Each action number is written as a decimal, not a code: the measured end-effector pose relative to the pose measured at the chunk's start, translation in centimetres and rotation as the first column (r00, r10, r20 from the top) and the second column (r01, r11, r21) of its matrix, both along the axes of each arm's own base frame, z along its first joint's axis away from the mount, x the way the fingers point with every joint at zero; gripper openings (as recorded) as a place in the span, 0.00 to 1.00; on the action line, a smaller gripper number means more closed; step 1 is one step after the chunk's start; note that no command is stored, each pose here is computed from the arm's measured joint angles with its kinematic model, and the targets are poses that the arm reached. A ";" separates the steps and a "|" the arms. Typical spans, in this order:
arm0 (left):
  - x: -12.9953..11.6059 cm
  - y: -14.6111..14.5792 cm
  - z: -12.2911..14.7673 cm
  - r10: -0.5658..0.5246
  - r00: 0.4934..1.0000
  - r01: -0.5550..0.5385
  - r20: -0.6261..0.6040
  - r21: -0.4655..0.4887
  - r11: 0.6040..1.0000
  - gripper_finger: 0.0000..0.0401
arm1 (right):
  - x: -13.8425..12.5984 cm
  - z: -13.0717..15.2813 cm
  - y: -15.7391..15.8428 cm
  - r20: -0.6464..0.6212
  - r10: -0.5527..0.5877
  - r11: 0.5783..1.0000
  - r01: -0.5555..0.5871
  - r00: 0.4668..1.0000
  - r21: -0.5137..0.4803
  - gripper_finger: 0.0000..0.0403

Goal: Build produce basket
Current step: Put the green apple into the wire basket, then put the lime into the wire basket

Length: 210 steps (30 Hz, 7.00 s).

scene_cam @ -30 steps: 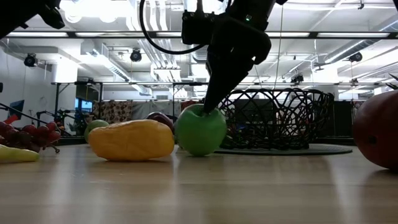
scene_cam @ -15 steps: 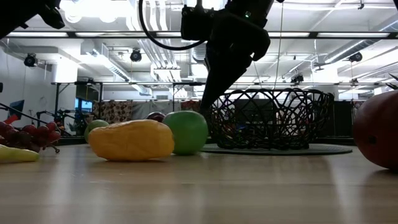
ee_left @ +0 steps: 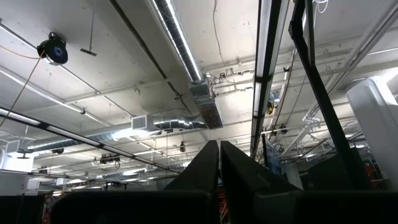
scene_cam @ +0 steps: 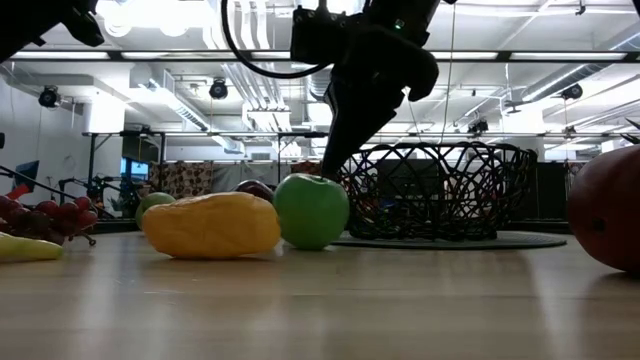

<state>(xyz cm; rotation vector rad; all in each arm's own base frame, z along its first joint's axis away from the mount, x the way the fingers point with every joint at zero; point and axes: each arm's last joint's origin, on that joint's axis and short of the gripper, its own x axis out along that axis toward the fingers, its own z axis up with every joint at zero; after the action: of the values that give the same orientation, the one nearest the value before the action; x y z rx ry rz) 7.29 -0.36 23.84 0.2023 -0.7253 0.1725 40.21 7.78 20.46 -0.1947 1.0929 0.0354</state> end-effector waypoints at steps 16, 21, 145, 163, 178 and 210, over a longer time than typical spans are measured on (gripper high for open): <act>0.0 0.0 0.0 0.000 1.000 0.000 0.000 0.000 1.000 0.00 | 0.1 3.7 -1.1 0.178 0.011 1.000 -0.013 0.984 0.010 0.21; 0.0 0.0 0.0 -0.001 1.000 0.001 0.000 0.000 1.000 0.00 | 0.9 4.0 -1.8 0.274 -0.068 0.995 0.084 0.959 -0.047 0.43; 0.1 0.0 0.0 -0.002 1.000 0.002 -0.004 -0.001 1.000 0.00 | -9.4 5.5 -24.1 -0.091 -0.553 0.784 0.555 0.828 0.279 0.02; 0.1 0.0 0.0 -0.003 1.000 0.003 -0.003 -0.003 1.000 0.00 | -9.3 2.9 -26.3 -0.132 -0.554 0.780 0.568 0.822 0.264 0.14; 0.1 0.0 0.0 -0.003 1.000 0.003 -0.003 -0.003 1.000 0.00 | -9.2 5.2 -26.6 -0.055 -0.615 0.756 0.608 0.786 0.243 0.38; 1.6 -0.2 -1.1 -0.165 0.981 0.146 -0.101 -0.172 0.974 0.00 | -17.4 1.9 -4.8 0.848 0.090 0.996 -0.023 0.523 -0.091 0.13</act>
<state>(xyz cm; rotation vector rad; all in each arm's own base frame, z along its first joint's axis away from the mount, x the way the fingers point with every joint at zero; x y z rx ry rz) 8.90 -0.59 22.76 -0.0022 -0.6062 0.0695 22.78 2.97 22.31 -0.2704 0.0715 -0.0417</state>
